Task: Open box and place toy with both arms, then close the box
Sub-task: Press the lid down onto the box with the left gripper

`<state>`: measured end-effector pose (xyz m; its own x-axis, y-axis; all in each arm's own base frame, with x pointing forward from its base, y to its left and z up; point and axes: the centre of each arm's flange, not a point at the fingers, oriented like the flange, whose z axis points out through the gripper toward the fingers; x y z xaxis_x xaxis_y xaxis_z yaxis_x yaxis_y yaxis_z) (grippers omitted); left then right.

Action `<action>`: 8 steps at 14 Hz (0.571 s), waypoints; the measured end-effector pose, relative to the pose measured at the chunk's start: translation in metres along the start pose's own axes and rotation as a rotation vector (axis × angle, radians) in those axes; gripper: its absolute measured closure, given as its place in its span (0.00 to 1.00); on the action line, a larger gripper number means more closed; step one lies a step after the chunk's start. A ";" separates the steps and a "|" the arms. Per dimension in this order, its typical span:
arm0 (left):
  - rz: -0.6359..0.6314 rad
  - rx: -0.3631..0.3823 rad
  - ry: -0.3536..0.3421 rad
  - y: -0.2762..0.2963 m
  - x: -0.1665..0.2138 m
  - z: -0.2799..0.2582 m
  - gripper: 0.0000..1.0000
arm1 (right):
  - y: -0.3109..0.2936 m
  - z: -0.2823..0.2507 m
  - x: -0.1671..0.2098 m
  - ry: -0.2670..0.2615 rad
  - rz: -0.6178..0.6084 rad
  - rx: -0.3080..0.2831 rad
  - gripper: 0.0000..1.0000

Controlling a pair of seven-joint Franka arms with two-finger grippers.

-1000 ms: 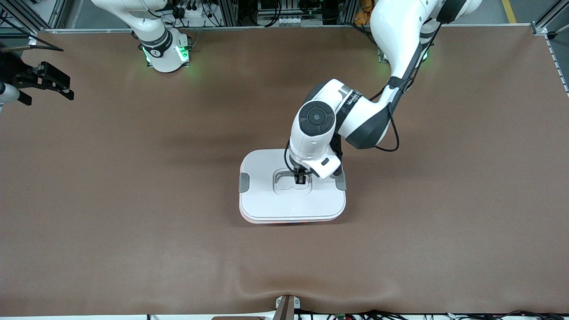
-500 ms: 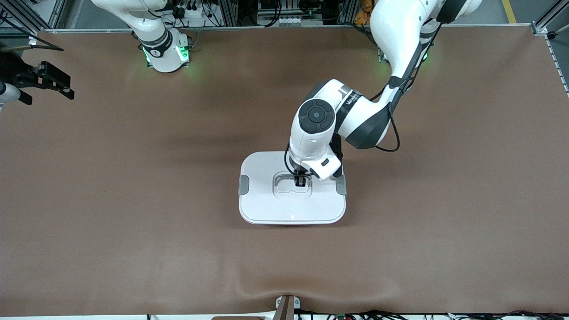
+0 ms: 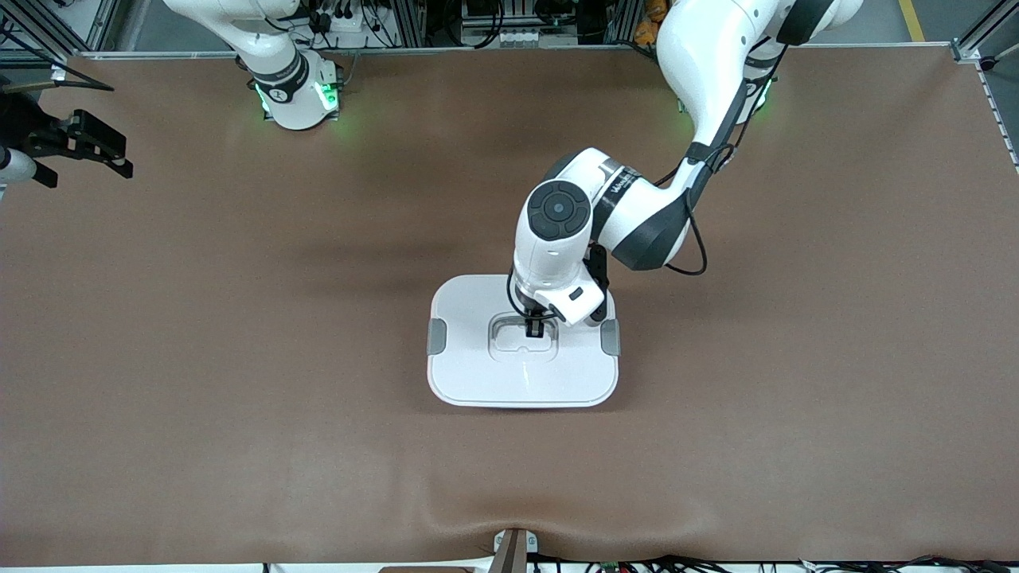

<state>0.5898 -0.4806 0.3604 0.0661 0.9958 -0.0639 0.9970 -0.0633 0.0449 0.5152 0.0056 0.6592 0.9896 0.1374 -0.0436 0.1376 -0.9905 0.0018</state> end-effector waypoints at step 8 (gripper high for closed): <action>0.010 0.016 0.009 -0.005 -0.005 0.013 0.94 | 0.001 -0.002 0.000 0.005 0.001 -0.001 0.00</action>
<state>0.5853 -0.4858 0.3478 0.0758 0.9956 -0.0547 0.9968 -0.0742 0.0296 0.5153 0.0048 0.6614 0.9899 0.1364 -0.0382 0.1366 -0.9906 0.0024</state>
